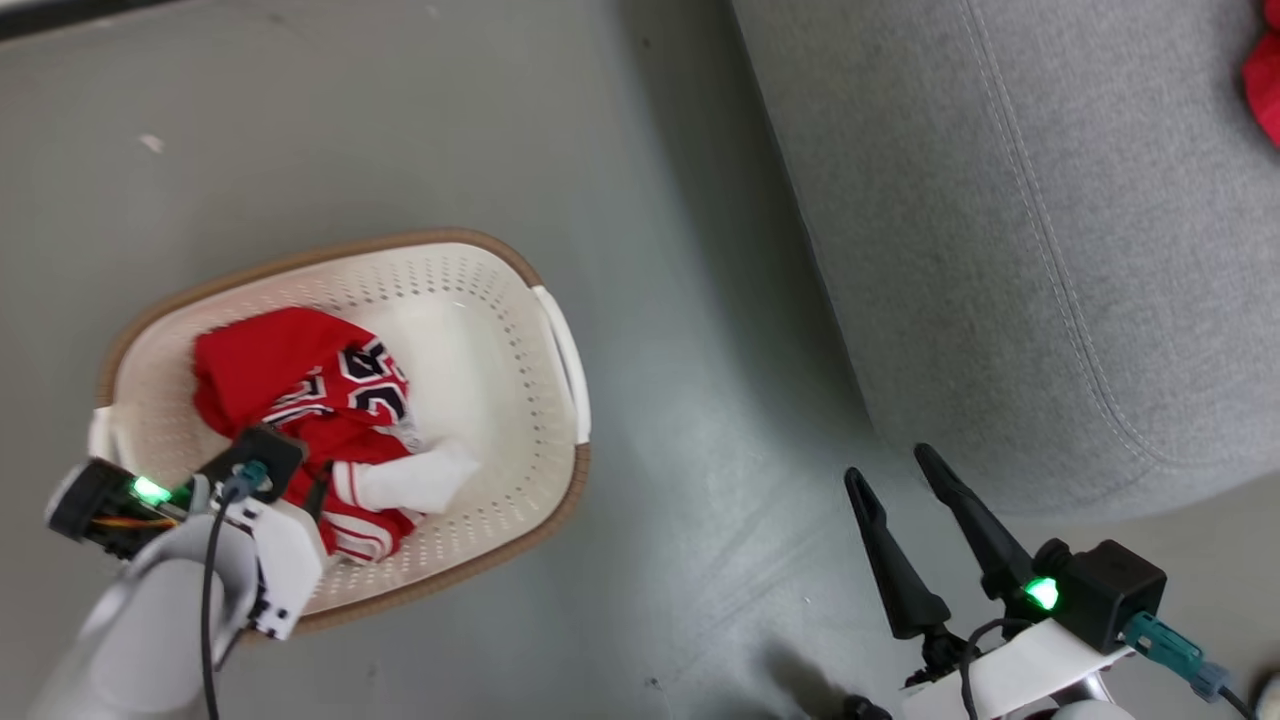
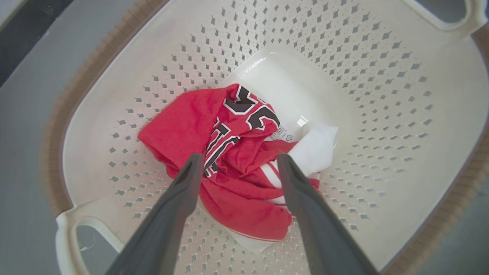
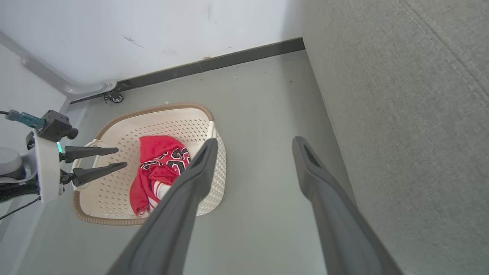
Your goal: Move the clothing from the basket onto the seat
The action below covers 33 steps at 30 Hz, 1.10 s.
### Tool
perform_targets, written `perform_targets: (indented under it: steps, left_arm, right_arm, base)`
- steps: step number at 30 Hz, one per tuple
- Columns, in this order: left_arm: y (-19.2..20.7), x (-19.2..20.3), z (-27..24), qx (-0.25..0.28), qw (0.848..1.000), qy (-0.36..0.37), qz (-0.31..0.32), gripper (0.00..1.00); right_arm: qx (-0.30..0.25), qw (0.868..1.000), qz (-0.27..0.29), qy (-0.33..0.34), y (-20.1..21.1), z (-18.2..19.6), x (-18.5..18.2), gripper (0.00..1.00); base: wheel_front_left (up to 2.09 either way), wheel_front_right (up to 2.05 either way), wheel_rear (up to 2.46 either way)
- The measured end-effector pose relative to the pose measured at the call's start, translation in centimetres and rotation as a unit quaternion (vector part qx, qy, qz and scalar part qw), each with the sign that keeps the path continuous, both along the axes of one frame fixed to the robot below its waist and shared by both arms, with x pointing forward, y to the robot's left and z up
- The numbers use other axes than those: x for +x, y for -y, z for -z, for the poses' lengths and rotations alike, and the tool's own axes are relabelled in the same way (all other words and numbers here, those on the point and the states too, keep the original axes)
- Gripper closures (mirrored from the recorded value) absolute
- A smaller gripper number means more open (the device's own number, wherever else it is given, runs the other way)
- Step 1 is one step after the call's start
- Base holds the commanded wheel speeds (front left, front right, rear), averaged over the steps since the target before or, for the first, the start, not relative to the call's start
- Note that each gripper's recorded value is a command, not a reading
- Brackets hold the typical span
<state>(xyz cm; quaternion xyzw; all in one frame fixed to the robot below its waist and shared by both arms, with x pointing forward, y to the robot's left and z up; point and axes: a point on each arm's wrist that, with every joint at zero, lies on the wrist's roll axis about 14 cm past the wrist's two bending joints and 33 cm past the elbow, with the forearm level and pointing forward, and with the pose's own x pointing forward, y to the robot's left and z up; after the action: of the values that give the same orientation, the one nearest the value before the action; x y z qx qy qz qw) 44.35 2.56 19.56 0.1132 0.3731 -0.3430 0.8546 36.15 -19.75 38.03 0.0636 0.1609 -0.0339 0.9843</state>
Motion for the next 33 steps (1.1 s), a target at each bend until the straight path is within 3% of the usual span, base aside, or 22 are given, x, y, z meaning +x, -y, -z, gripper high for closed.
perform_targets:
  steps: [12, 17, 25, 33]
  left_arm:
    - [1.9, 2.1, 4.2, 0.042, 0.996, -0.009, 0.074, 0.00]
    - [3.3, 2.4, 5.1, 0.037, 0.995, -0.013, 0.092, 0.00]
    - [2.9, 2.8, 8.4, 0.099, 0.982, -0.012, 0.163, 0.00]
    - [2.6, 2.8, 10.5, 0.130, 0.972, -0.021, 0.193, 0.00]
  right_arm:
    - [0.007, 1.000, 0.012, -0.015, 0.3, 1.1, 0.6, 0.00]
    - [-0.017, 1.000, -0.001, -0.021, 0.4, 1.5, 1.0, 0.00]
    - [-0.012, 1.000, 0.009, -0.024, 0.8, 2.0, 1.7, 0.00]
    - [-0.015, 0.999, 0.016, -0.024, 1.5, 2.3, 2.2, 0.00]
  base:
    - [0.00, 0.00, 0.00]
    - [0.00, 0.00, 0.00]
    - [0.00, 0.00, 0.00]
    - [0.00, 0.00, 0.00]
